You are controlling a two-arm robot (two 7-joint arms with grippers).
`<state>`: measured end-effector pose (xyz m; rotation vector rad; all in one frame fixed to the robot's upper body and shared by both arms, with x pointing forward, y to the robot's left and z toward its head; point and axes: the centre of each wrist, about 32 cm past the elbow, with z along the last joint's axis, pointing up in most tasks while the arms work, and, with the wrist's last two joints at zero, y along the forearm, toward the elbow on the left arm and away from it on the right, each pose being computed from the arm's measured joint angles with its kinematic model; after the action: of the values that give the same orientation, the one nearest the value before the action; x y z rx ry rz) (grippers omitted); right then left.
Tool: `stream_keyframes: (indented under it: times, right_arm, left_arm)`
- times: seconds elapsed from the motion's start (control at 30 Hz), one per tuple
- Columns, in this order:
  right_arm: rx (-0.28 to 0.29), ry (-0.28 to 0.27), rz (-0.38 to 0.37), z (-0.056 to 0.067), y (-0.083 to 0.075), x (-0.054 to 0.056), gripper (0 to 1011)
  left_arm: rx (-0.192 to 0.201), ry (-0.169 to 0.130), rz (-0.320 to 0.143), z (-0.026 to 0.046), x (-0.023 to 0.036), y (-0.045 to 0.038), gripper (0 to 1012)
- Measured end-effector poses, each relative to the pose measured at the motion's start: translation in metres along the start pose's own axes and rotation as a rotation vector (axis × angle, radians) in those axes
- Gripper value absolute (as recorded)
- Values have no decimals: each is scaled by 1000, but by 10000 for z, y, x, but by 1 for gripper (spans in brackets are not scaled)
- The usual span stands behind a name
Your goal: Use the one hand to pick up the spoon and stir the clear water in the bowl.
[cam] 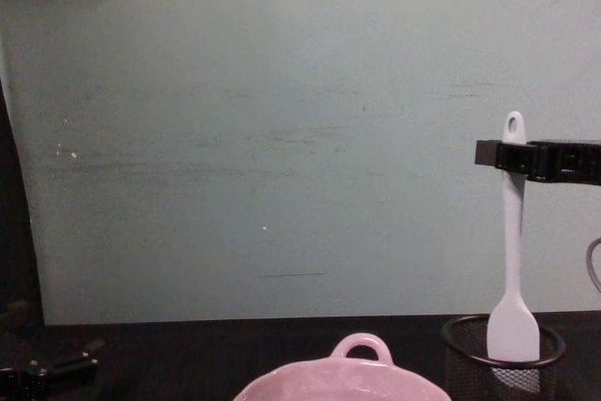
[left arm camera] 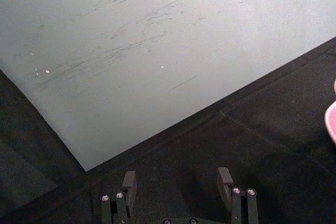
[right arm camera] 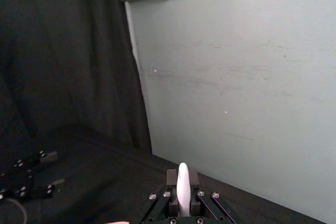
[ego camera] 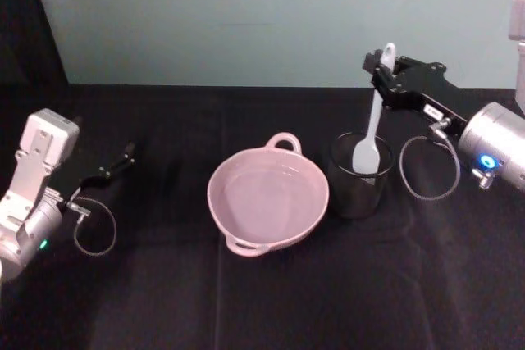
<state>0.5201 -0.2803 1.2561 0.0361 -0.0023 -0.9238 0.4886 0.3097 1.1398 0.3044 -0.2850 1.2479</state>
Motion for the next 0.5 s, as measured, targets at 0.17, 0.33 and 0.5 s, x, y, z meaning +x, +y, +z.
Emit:
stream_keyframes:
  times: [0.17, 0.33, 0.5]
  right_arm:
    - [-15, -11, 16, 53, 1, -8, 114]
    - [-14, -11, 15, 50, 1, -5, 114]
    - [-13, -10, 13, 46, 1, -2, 114]
  left_arm:
    - [0, 0, 0, 0, 0, 0, 1011]
    - [0, 0, 0, 0, 0, 0, 1011]
    - [0, 0, 0, 0, 0, 0, 1011]
